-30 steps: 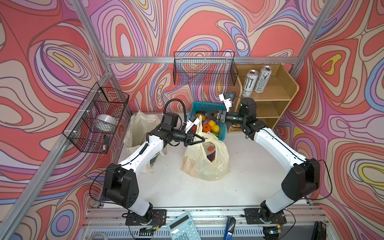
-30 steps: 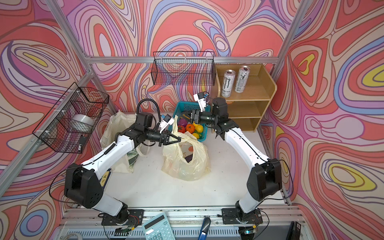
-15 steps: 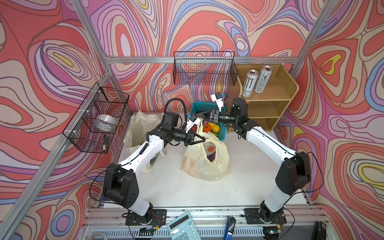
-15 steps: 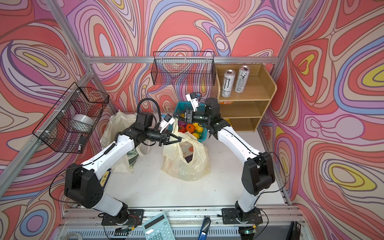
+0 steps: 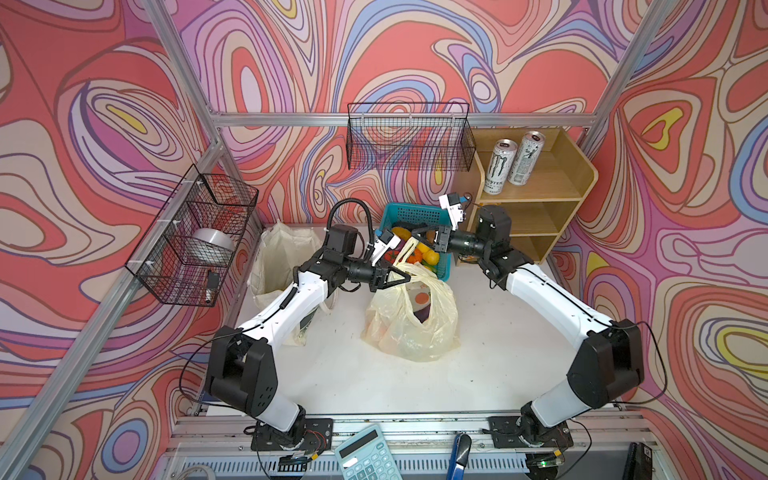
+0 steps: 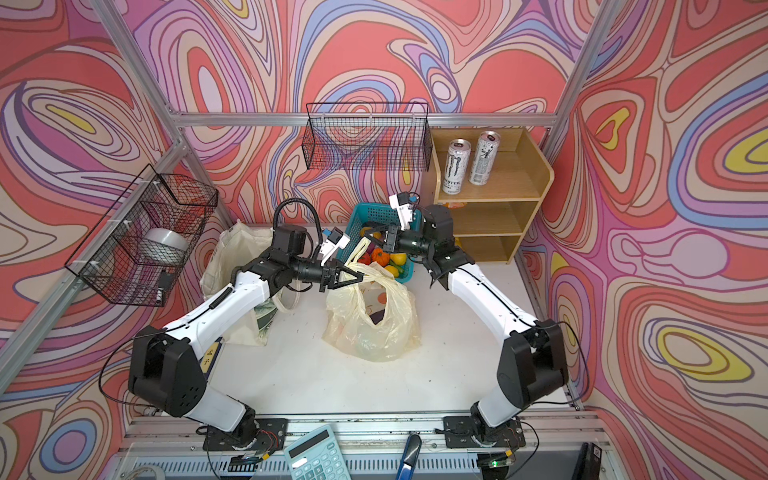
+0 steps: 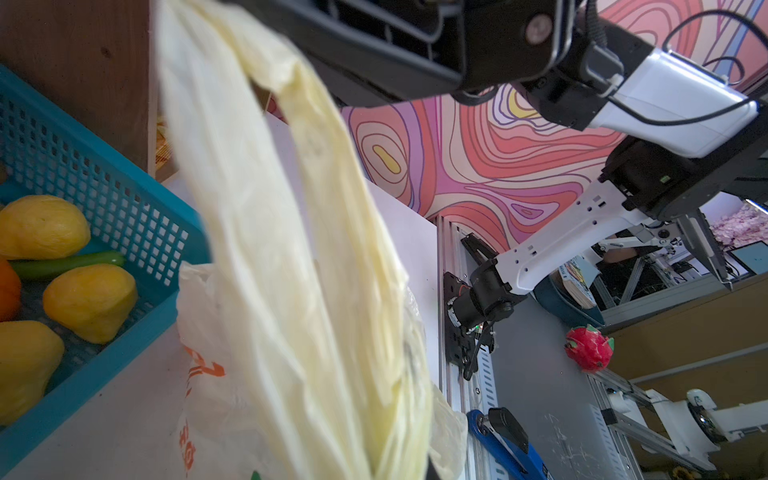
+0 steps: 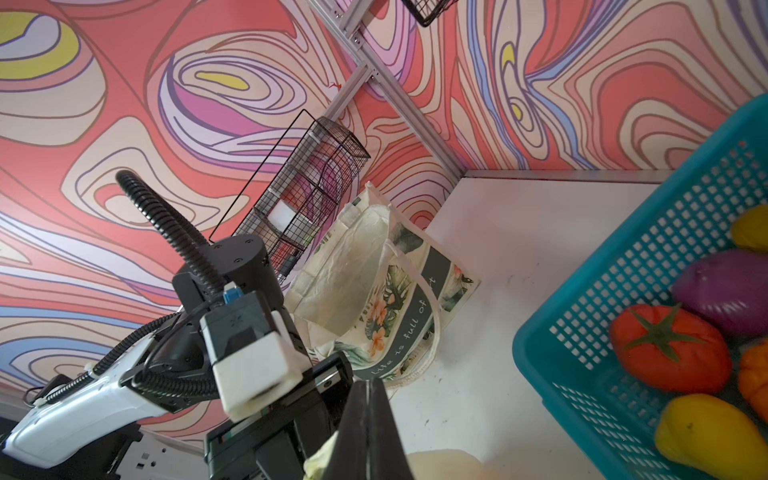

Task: Place the mixed food into the grocery bags and tie them
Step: 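Release the twisted handles with the right gripper and lift it away while the left holds, then lower the right gripper to the twisted handles and grasp them below the left gripper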

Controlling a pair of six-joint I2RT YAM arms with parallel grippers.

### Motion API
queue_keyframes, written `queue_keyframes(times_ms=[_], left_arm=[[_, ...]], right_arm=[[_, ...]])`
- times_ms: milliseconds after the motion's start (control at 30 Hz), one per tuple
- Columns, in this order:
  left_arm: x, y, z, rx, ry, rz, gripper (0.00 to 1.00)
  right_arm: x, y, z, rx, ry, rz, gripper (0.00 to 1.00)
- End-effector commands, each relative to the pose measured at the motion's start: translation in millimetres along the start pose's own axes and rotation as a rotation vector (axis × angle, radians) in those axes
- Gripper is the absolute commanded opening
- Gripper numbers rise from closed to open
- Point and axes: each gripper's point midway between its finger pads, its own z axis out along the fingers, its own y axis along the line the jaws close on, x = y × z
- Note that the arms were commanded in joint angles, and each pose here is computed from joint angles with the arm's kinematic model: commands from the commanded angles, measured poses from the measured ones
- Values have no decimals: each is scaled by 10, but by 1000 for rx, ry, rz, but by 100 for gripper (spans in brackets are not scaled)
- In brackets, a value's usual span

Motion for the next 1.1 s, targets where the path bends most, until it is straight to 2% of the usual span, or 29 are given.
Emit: queue_keyframes(times_ms=[0, 233, 467, 500, 567, 733, 900, 1000, 1067], left_arm=[[-49, -41, -56, -12, -40, 30, 0], [-92, 59, -102, -55, -97, 19, 5], [-129, 83, -100, -48, -119, 12, 12], [-128, 84, -97, -44, -119, 11, 10], [-141, 69, -99, -40, -121, 19, 0], [-168, 52, -113, -37, -127, 24, 0], [-202, 24, -131, -26, -132, 29, 0], [-213, -12, -137, -10, -132, 32, 0], [-206, -31, -140, -4, -130, 31, 0]], right_arm=[[-179, -79, -202, 106, -125, -44, 0], [-36, -110, -433, 171, -172, -17, 0], [358, -33, -484, 175, -113, 17, 0], [433, -9, -479, 178, -96, 15, 0], [611, 43, -453, 189, -60, 5, 0], [1056, 189, -405, 209, 11, -4, 0], [1436, -213, -463, 331, 23, 38, 0], [1487, -463, -487, 422, 1, 30, 0], [1482, -501, -441, 427, 1, 30, 0]])
